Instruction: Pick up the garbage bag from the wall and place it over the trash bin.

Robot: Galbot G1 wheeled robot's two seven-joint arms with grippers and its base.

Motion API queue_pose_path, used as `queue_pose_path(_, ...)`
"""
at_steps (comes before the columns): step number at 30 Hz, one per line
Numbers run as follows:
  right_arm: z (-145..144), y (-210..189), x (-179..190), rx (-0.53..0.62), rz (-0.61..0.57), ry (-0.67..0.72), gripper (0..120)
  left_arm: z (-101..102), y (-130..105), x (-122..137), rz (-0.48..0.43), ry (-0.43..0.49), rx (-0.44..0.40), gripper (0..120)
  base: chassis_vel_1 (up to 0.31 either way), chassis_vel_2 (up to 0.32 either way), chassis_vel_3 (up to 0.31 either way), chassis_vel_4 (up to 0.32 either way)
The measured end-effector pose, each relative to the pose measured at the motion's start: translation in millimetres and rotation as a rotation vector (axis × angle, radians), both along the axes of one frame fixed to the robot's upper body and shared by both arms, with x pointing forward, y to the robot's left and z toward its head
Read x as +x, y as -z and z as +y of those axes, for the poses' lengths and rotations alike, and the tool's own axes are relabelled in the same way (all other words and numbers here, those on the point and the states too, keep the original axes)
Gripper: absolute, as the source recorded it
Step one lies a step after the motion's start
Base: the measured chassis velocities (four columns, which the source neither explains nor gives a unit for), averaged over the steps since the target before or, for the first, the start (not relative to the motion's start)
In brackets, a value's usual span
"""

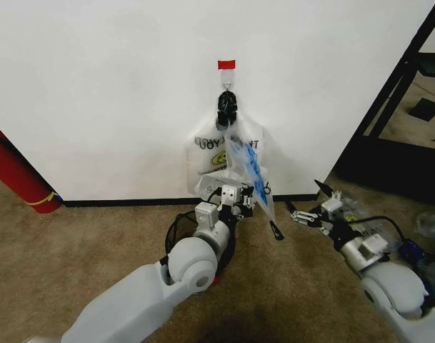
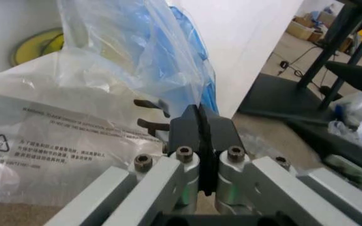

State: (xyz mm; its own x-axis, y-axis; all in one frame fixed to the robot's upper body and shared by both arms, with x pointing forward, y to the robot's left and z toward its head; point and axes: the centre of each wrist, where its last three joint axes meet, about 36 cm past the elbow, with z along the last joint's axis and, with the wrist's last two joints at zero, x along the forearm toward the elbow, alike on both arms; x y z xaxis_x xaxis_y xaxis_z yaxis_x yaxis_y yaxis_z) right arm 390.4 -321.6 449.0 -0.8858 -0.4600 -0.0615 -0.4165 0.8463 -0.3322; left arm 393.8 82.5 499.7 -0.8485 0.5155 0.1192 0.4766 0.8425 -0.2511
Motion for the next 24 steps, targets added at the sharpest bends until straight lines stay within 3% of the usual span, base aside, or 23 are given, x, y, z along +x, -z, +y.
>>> queue_pose_path(9, 26, -2, 34, -0.141, -0.044, -0.103, 100, 3, 0, -2, 0.003, -0.009, -0.004, 0, 0.000, 0.000, 0.000, 0.000)
queue_pose_path(16, 30, 7, 44, -0.175, -0.025, -0.118, 99, 6, -1, -2, 0.003, -0.013, -0.004, 0, 0.000, 0.000, 0.000, 0.000)
queue_pose_path(24, 44, 19, 58, -0.160, 0.009, -0.142, 71, 5, -4, -4, 0.003, -0.009, -0.015, 0, 0.000, 0.000, 0.000, 0.000)
